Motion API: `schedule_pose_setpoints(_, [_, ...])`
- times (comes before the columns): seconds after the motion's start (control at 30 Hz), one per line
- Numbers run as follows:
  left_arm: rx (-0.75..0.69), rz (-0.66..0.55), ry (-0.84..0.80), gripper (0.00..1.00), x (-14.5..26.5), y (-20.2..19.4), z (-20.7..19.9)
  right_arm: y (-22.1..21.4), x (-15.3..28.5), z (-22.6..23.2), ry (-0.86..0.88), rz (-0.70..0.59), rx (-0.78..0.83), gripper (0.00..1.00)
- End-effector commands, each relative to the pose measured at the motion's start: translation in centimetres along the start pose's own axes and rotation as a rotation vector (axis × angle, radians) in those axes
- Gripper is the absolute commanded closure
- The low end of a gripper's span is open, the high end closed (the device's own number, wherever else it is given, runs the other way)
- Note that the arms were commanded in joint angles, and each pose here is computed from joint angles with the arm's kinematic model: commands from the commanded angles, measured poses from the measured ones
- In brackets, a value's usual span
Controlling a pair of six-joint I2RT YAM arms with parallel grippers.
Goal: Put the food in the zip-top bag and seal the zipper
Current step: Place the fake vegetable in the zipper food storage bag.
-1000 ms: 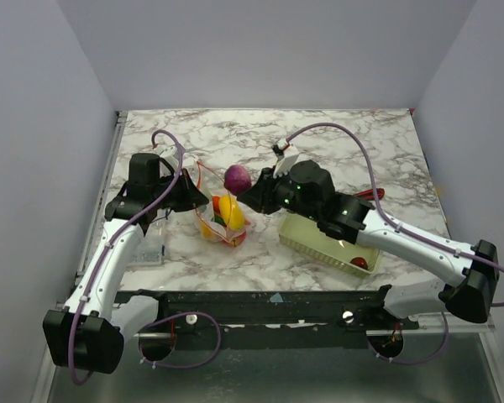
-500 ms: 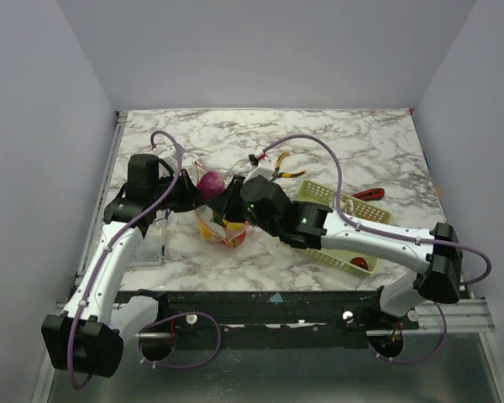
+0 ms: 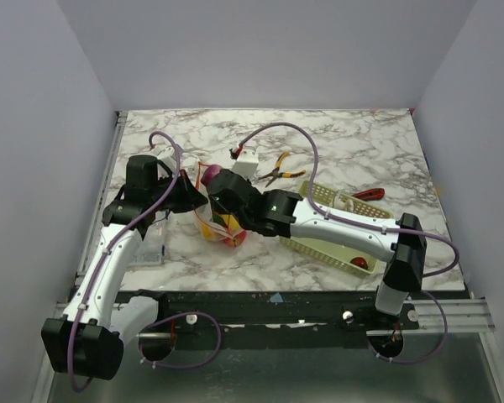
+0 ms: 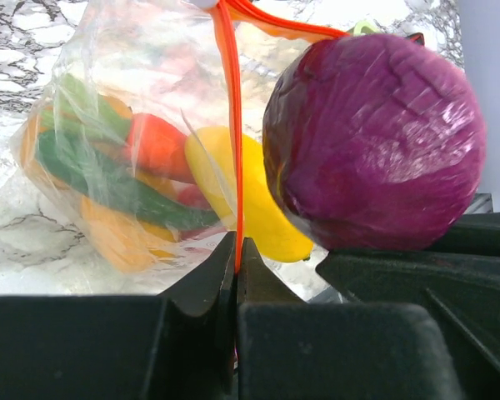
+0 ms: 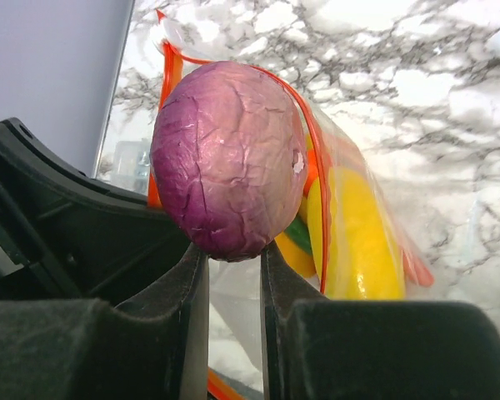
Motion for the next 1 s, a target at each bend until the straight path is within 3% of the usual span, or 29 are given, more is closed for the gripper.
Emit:
schedule_pose_setpoints(0.0, [-0.014,-0.031,-0.01,1.0,0.4,0.3,-0.2,0.5,-0.4,-0.6,-0.081,-0.03,0.165,1.0])
schedule_pose_setpoints(0.2, [-0.011,-0.042,0.005,1.0,0.4,0.6,0.0,0.1,-1.4,1.1,-0.06,0.037,0.248,0.99])
schedule_pose_setpoints(0.47, [-0.028,-0.108,0.058,1.0,1.6,1.1,0.0,-1.7,-2.0,-0.3,-0.112,0.109,0.321,0.95])
schedule_pose_setpoints(0.67, [-0.018,-0.119,0.045,1.0,1.5,1.2,-0.1,-2.4,-2.5,-0.2,-0.103,0.146,0.401,0.86])
schedule_pose_setpoints(0.8, [-0.02,-0.112,0.051,1.0,1.5,1.2,0.0,-2.5,-3.5,0.3,-0.098,0.157,0.481,0.72])
schedule_pose_setpoints(0.97, [-0.021,-0.119,0.058,1.0,1.5,1.1,0.2,-2.4,-4.1,0.8,-0.065,0.147,0.561,0.47])
Point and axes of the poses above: each gripper's point midway between its finger pads, its own x axis back along the fingers, its own z axis along the line the jaws close on, y = z × x, the point moved 6 cm from there along x, back along the fingers
